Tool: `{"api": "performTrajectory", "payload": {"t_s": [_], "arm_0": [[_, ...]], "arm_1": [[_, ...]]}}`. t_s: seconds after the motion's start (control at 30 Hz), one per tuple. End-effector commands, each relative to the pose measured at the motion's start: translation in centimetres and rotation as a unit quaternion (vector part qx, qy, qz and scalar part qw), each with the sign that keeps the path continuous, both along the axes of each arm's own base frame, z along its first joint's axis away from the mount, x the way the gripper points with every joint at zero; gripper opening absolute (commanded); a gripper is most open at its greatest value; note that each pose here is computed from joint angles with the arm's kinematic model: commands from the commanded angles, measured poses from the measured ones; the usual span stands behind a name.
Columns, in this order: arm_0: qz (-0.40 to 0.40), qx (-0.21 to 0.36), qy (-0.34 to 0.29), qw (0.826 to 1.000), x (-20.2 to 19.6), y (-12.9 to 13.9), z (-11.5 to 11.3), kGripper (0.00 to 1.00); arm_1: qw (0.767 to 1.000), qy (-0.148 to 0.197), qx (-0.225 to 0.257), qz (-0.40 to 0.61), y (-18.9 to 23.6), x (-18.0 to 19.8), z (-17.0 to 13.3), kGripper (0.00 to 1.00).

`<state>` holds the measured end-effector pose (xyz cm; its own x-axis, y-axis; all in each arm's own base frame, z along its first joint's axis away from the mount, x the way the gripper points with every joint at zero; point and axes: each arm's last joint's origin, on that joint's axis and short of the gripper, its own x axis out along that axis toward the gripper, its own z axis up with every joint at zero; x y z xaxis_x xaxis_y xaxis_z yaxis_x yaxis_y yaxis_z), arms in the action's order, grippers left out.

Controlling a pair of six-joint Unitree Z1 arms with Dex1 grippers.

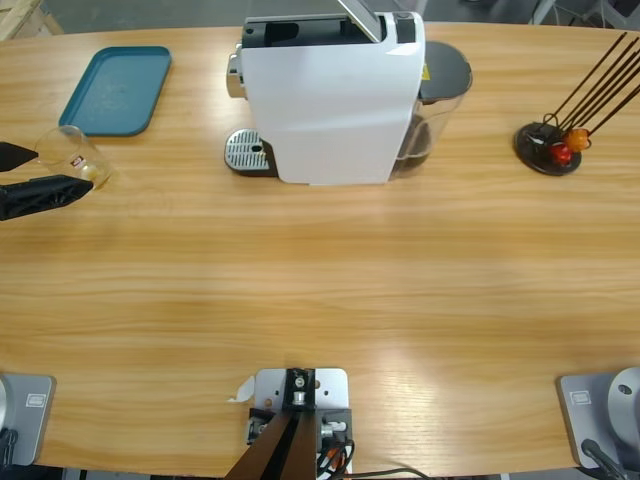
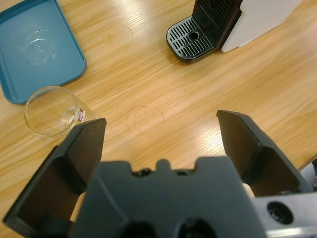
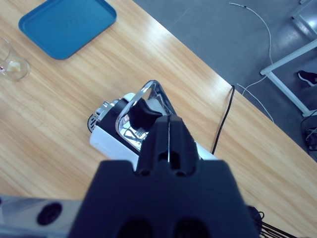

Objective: Pour coffee

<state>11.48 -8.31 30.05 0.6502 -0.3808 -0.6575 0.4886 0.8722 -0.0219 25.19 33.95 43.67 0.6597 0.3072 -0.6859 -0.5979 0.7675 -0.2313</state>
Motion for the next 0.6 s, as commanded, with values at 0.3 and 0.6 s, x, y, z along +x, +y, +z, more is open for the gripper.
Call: {"api": "performTrajectory", "payload": {"t_s": [0.3, 0.6], "arm_0": [[-0.001, -0.005, 0.000, 1.000, -0.7, 0.4, -0.6, 0.968], [-0.002, -0.006, 0.001, 1.000, -0.8, 0.5, -0.6, 0.968]], "arm_1": [[0.993, 0.084, -0.075, 0.038, 5.7, -0.2, -9.0, 0.000], [0.992, 0.087, -0.080, 0.036, 5.9, 0.0, -9.5, 0.000]]}}
